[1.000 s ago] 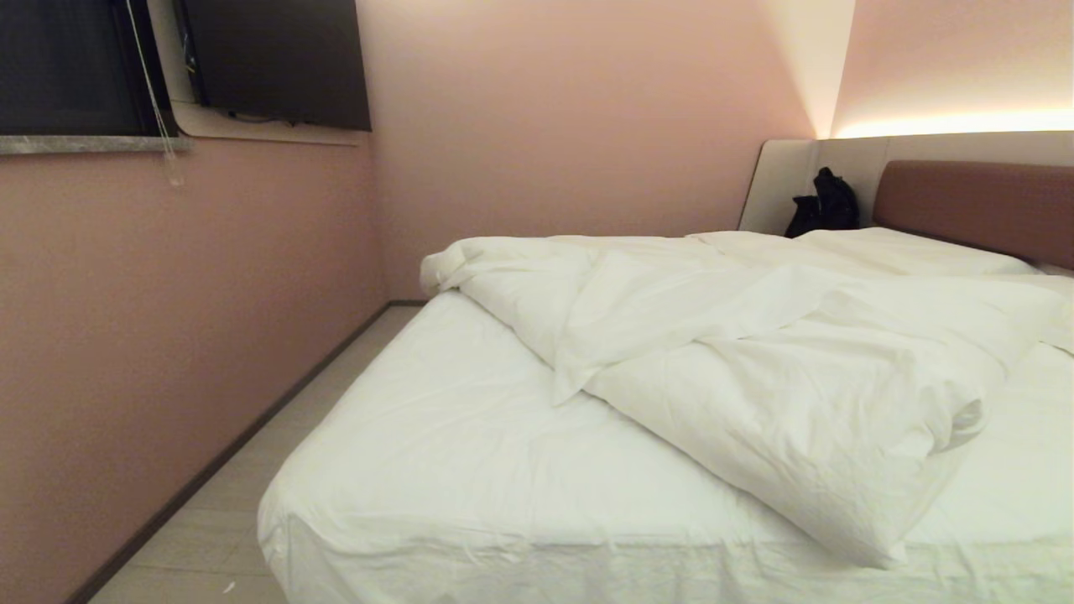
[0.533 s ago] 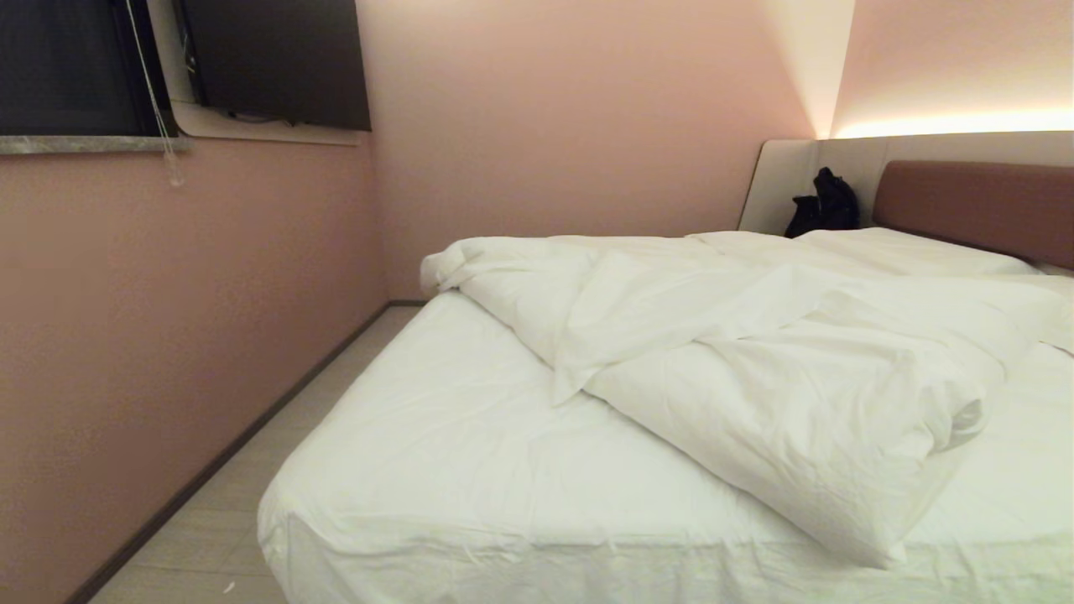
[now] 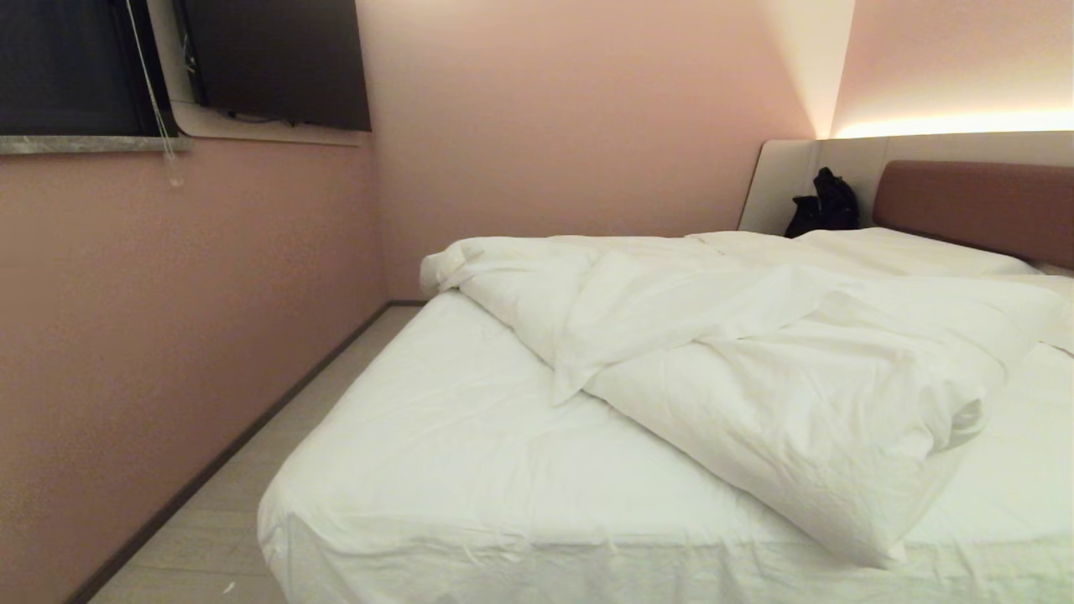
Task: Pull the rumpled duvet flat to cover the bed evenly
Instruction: Hold the folded corner of the quilt
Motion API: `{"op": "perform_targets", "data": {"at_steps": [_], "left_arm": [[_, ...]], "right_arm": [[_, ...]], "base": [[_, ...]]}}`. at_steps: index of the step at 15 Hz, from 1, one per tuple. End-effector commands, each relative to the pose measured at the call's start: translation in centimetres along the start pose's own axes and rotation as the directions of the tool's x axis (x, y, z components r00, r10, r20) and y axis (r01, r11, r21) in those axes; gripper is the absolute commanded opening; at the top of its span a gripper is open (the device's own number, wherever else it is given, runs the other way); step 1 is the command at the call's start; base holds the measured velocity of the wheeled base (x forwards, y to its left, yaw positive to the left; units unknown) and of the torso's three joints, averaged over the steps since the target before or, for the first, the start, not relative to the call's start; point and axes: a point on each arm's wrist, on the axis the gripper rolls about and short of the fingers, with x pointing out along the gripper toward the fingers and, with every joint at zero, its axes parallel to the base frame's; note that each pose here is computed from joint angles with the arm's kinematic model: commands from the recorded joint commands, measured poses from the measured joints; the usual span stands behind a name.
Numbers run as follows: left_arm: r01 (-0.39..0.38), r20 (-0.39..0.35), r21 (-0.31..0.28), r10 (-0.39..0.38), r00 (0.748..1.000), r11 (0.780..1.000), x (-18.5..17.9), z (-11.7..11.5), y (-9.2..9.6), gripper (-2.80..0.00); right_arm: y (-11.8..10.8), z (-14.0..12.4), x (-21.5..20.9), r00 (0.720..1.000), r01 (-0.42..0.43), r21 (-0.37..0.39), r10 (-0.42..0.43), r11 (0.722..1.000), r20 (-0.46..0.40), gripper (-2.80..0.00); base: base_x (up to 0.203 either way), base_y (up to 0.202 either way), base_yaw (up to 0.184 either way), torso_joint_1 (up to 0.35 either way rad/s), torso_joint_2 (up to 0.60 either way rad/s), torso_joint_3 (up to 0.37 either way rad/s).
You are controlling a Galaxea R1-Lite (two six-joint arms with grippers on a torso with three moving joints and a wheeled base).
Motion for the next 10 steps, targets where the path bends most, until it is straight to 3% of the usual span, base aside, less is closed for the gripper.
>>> {"op": "perform_targets", "data": {"at_steps": [1, 3, 5, 8, 10], "left_arm": [[0.000, 0.000, 0.000, 0.000, 1.000, 1.000, 0.0, 0.0, 0.0, -2.80], [0.000, 0.000, 0.000, 0.000, 1.000, 1.000, 0.0, 0.0, 0.0, -2.80], [0.000, 0.000, 0.000, 0.000, 1.000, 1.000, 0.0, 0.0, 0.0, -2.80], [0.000, 0.000, 0.000, 0.000, 1.000, 1.000, 0.0, 0.0, 0.0, -2.80], [0.000, 0.000, 0.000, 0.000, 1.000, 1.000, 0.0, 0.0, 0.0, -2.80]], "right_arm": [[-1.3, 2.8, 9.9, 0.990, -0.016, 0.009, 0.017, 1.000, -0.137, -2.80], [-1.1, 4.6, 15.9, 0.987, 0.011, -0.012, -0.013, 1.000, -0.162, -2.80], [0.6, 5.2, 21.8, 0.982, 0.033, -0.041, -0.041, 0.999, -0.187, -2.80], [4.2, 4.0, 28.9, 0.969, 0.056, -0.126, -0.084, 0.990, -0.231, -2.80], [7.0, 2.2, 32.8, 0.957, 0.063, -0.225, -0.123, 0.972, -0.262, -2.80]], "base": [[0.000, 0.000, 0.000, 0.000, 0.00, 0.000], [0.000, 0.000, 0.000, 0.000, 0.00, 0.000], [0.000, 0.000, 0.000, 0.000, 0.00, 0.000], [0.000, 0.000, 0.000, 0.000, 0.00, 0.000], [0.000, 0.000, 0.000, 0.000, 0.00, 0.000]]}}
